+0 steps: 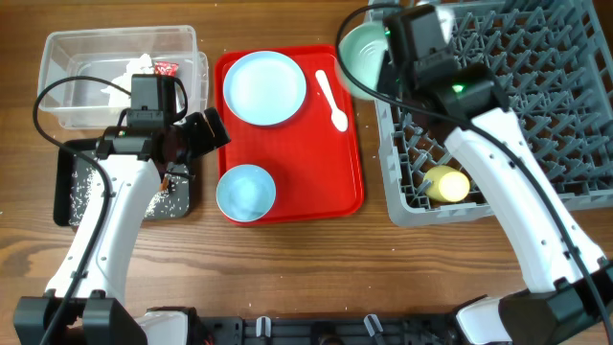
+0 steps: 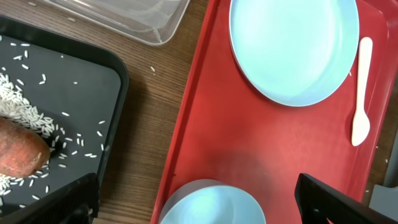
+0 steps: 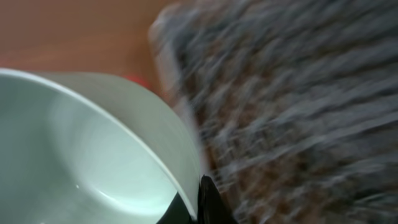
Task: Sort waste into correct bins and load items into the dishwasher rack
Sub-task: 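Carry the green bowl with the right gripper into the rack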
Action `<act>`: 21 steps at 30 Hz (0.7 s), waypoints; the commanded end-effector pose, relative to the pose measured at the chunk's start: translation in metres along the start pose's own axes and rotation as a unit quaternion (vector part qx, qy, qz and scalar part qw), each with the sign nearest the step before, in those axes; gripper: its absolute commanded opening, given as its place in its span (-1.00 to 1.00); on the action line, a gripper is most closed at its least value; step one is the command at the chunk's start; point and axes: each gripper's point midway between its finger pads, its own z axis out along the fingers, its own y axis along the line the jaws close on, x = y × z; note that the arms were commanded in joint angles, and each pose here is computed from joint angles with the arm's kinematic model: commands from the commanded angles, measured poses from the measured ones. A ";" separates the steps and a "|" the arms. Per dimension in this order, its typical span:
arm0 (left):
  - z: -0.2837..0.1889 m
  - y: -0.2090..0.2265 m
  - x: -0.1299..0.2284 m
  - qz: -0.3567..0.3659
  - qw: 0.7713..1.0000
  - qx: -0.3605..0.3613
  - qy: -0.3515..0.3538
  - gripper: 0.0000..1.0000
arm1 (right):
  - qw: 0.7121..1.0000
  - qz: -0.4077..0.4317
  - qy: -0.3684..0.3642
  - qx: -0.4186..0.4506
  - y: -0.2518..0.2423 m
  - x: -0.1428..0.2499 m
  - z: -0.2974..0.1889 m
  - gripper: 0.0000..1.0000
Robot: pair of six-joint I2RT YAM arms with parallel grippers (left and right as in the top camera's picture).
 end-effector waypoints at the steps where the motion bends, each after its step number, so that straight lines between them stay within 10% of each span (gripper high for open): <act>1: -0.009 -0.002 -0.009 -0.003 1.000 0.002 -0.019 1.00 | 0.961 -0.065 -0.131 0.233 -0.063 -0.055 -0.001 -0.91; 11: -0.009 -0.002 -0.009 -0.003 1.000 0.001 -0.019 1.00 | 0.840 -0.370 -0.066 0.391 -0.053 -0.068 0.114 -0.91; 21: -0.009 -0.002 -0.009 -0.003 1.000 0.001 -0.019 1.00 | 0.845 -0.389 -0.007 0.367 -0.054 -0.016 0.155 -0.91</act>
